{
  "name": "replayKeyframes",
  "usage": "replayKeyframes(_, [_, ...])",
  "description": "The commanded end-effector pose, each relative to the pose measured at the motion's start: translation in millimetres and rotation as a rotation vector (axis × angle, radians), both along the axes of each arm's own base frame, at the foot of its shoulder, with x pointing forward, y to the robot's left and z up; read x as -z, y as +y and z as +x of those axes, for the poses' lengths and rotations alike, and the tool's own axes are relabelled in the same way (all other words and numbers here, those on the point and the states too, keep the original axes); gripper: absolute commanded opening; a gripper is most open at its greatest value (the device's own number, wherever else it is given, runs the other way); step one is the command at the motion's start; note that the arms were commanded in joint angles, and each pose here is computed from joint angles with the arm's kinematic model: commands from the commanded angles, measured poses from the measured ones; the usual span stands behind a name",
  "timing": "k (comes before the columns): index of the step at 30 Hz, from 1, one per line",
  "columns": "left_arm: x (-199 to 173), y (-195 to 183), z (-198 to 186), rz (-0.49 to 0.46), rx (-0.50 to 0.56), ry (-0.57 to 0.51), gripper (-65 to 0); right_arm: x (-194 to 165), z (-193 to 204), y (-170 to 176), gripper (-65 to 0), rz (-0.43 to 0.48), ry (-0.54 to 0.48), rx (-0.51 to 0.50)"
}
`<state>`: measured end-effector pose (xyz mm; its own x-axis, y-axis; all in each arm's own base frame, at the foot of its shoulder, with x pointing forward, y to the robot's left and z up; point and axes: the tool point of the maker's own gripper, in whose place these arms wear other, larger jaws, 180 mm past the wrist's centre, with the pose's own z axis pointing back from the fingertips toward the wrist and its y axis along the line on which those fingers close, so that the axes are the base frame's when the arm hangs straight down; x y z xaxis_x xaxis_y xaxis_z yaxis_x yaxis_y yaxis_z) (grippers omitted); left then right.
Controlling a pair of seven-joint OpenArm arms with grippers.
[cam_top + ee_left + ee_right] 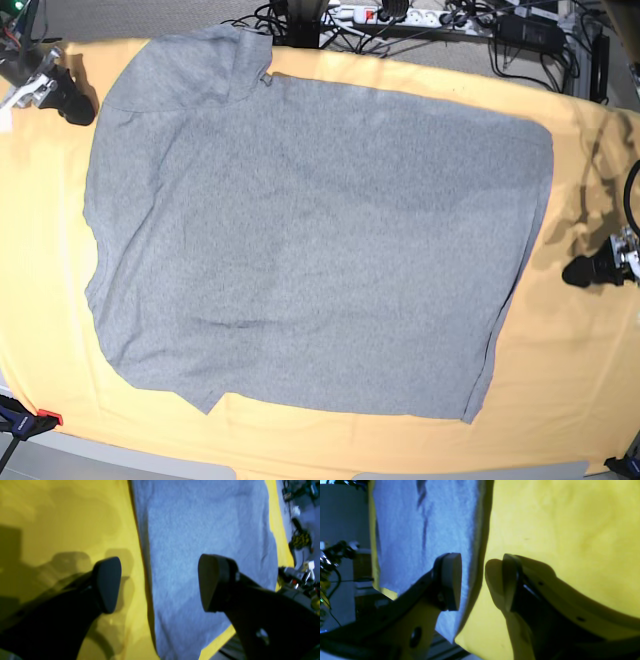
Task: Layout the t-shirt on the table in an organized manner, then fold the t-shirt properly
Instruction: 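Move the right gripper to the shoulder corner and grasp it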
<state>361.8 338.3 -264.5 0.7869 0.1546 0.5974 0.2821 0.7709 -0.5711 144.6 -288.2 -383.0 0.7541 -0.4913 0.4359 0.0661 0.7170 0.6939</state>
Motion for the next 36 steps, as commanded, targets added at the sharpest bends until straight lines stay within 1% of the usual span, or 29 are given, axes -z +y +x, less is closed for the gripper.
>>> replayKeyframes(1, [-21.8, 8.9, 6.5, 0.001, -0.019, -0.065, -15.8, -1.7, -2.7, -2.0, -36.7, -0.019, 0.005, -0.015])
replayKeyframes(4, [-18.9, 10.8, 3.4, -0.006, -0.028, -0.061, -15.8, 0.7, -3.7, 2.7, -36.8, -0.004, 0.006, -0.010])
replayKeyframes(7, [-20.2, 12.0, 3.5, -0.005, -0.031, -0.064, -15.8, 0.4, -6.8, 6.1, -36.8, -0.010, 0.011, -0.023])
replayKeyframes(10, [-19.8, 11.4, 3.6, -0.006, -0.030, -0.063, -15.8, -6.0, -10.0, 10.9, -36.8, -0.039, 0.004, -0.053])
replayKeyframes(14, [-19.3, 8.1, 5.2, -0.013, -0.026, -0.066, -15.8, -21.6, -6.3, 21.6, -36.8, -0.087, -0.040, -0.100])
replayKeyframes(18, [-20.7, 8.6, 5.8, -0.012, -0.026, -0.070, -15.8, -31.5, -5.2, 25.6, -36.8, -0.123, -0.062, -0.131])
replayKeyframes(23, [-20.9, 9.2, 5.6, -0.010, -0.027, -0.069, -15.8, -29.4, -6.2, 30.3, -36.8, -0.107, -0.063, -0.123])
replayKeyframes(27, [-20.2, 7.5, 6.1, -0.014, -0.025, -0.070, -15.8, -22.3, -7.4, 49.0, -36.7, -0.060, -0.057, -0.138])
replayKeyframes(30, [-20.0, 7.5, 6.0, -0.014, -0.025, -0.069, -15.8, -18.0, -6.2, 64.8, -36.8, -0.030, -0.052, -0.177])
replayKeyframes(32, [-20.3, 8.7, 5.5, -0.011, -0.026, -0.068, -15.8, -14.4, -6.9, 67.7, -36.8, -0.036, -0.037, -0.193])
replayKeyframes(36, [-21.7, 10.8, 5.1, -0.007, -0.029, -0.069, -15.8, -14.2, -7.4, 62.9, -36.8, -0.054, -0.030, -0.193])
